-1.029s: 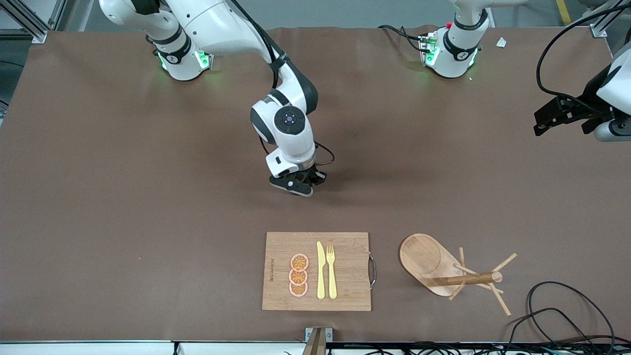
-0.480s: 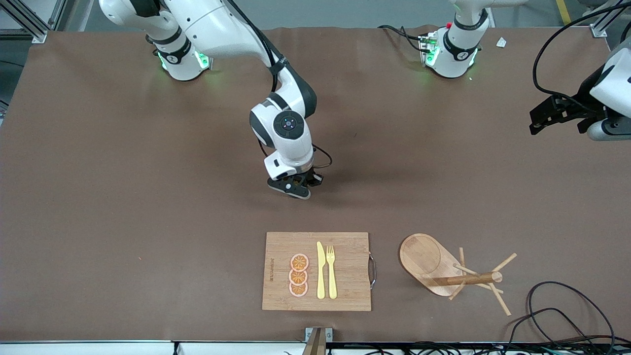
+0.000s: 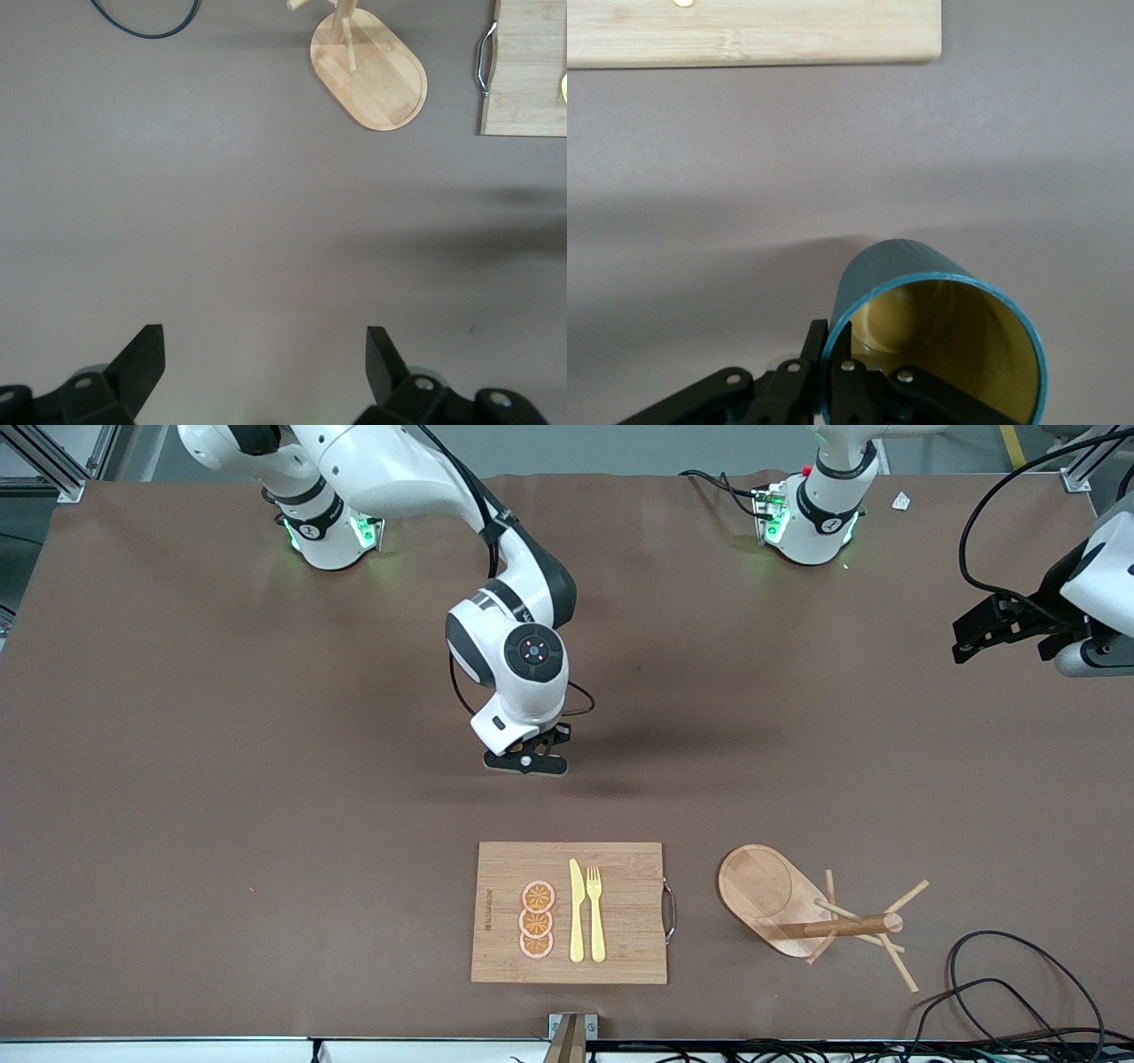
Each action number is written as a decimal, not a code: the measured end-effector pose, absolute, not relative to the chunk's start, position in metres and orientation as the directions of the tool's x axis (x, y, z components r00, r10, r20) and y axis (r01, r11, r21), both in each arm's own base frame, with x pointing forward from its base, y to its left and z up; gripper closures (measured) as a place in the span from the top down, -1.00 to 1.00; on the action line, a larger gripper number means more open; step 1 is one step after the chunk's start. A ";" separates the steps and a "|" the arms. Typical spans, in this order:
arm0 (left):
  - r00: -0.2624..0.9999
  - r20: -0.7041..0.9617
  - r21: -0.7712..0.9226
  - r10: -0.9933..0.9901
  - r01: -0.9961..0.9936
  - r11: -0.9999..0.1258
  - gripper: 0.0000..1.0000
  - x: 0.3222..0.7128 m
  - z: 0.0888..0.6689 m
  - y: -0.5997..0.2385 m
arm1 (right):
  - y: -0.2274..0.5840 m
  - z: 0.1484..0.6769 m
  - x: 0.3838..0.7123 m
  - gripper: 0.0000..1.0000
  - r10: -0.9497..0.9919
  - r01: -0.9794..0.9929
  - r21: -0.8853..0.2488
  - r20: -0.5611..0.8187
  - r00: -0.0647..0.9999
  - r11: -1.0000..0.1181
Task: Transfer cup from left to right arm and place
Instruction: 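Close the right gripper on the teal mug rim, then carry the teal mug by its rim away from the cutting board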
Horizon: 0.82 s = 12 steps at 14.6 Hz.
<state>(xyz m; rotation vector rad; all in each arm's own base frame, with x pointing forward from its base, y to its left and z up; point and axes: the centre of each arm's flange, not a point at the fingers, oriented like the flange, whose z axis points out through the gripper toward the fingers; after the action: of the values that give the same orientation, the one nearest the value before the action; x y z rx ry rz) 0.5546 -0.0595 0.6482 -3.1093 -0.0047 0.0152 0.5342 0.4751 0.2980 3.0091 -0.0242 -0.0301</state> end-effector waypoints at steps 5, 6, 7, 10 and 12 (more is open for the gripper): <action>1.000 -0.011 -0.032 0.002 0.001 -0.999 1.00 0.554 0.649 -0.060 | 0.464 0.306 0.521 -0.89 0.248 0.251 0.157 -0.042 0.968 -0.955; 1.000 -0.011 -0.032 0.002 0.002 -0.999 1.00 0.554 0.649 -0.060 | 0.453 0.311 0.518 -0.89 0.285 0.287 0.146 -0.038 0.958 -0.947; 1.000 -0.011 -0.032 0.002 0.002 -0.999 1.00 0.554 0.649 -0.060 | 0.435 0.316 0.515 -0.89 0.320 0.322 0.135 -0.034 0.947 -0.937; 1.000 -0.011 -0.033 0.003 0.002 -0.999 1.00 0.554 0.649 -0.060 | 0.357 0.336 0.511 -0.89 0.376 0.379 0.109 -0.052 0.925 -0.919; 1.000 -0.011 -0.032 0.001 0.001 -0.999 1.00 0.554 0.649 -0.060 | 0.307 0.347 0.505 -0.89 0.420 0.424 0.092 -0.066 0.905 -0.901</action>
<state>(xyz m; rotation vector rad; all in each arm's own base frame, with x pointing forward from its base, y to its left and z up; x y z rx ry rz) 0.5538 -0.0605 0.6488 -3.1090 -0.0018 0.0175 0.5052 0.3073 0.3468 2.9643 0.6584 -0.0678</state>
